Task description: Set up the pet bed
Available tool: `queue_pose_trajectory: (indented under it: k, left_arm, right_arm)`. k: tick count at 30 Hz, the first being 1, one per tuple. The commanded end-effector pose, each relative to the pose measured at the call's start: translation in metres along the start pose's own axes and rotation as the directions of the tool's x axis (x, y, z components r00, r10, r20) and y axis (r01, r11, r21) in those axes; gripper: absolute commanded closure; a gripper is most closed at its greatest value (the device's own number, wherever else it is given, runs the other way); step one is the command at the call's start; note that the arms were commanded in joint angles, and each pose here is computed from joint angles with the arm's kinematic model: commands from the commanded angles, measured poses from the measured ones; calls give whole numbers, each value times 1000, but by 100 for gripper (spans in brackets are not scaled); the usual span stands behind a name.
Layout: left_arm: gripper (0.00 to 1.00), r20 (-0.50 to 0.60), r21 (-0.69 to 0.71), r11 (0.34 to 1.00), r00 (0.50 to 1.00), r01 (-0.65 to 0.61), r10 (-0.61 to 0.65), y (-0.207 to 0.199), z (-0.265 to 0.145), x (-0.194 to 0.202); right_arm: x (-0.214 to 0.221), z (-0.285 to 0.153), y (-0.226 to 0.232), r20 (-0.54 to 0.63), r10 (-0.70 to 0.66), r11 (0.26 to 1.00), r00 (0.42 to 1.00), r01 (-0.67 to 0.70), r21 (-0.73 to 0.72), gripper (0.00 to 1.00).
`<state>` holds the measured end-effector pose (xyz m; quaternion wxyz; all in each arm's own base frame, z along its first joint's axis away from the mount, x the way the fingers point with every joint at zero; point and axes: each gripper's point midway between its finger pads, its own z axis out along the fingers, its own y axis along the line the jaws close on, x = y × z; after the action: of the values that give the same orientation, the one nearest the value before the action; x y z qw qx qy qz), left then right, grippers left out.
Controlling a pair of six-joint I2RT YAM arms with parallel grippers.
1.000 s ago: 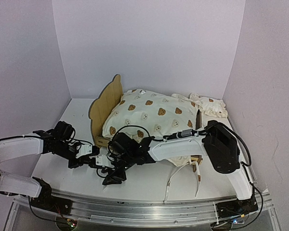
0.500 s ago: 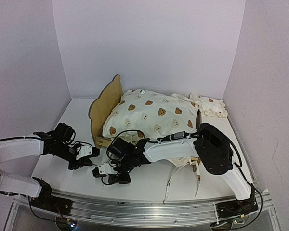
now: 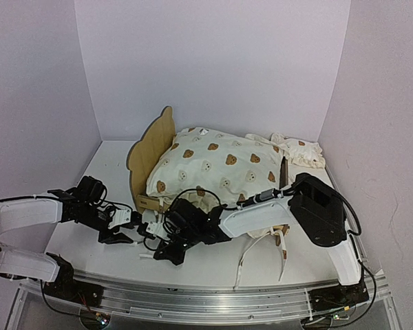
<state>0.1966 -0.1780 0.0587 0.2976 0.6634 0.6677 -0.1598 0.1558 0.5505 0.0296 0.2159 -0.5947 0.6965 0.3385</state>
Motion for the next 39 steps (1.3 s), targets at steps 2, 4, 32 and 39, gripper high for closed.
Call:
queue_pose_trajectory:
  k: [2, 4, 32, 39]
  left_arm:
    - [47, 105, -22, 1000, 994, -9, 11, 6, -22, -27]
    - [48, 135, -15, 999, 990, 46, -43, 6, -26, -35]
    - [55, 379, 71, 753, 681, 654, -627, 98, -32, -98]
    - [69, 395, 152, 741, 647, 655, -652, 92, -32, -107]
  right_arm:
    - [-91, -56, -28, 471, 285, 938, 835, -343, 40, 100]
    - [-99, -68, -43, 578, 345, 894, 740, -446, 37, 100]
    - [-103, -73, -68, 711, 353, 819, 608, -568, 79, 100]
    - [-105, -74, -66, 709, 332, 834, 622, -545, 88, 100]
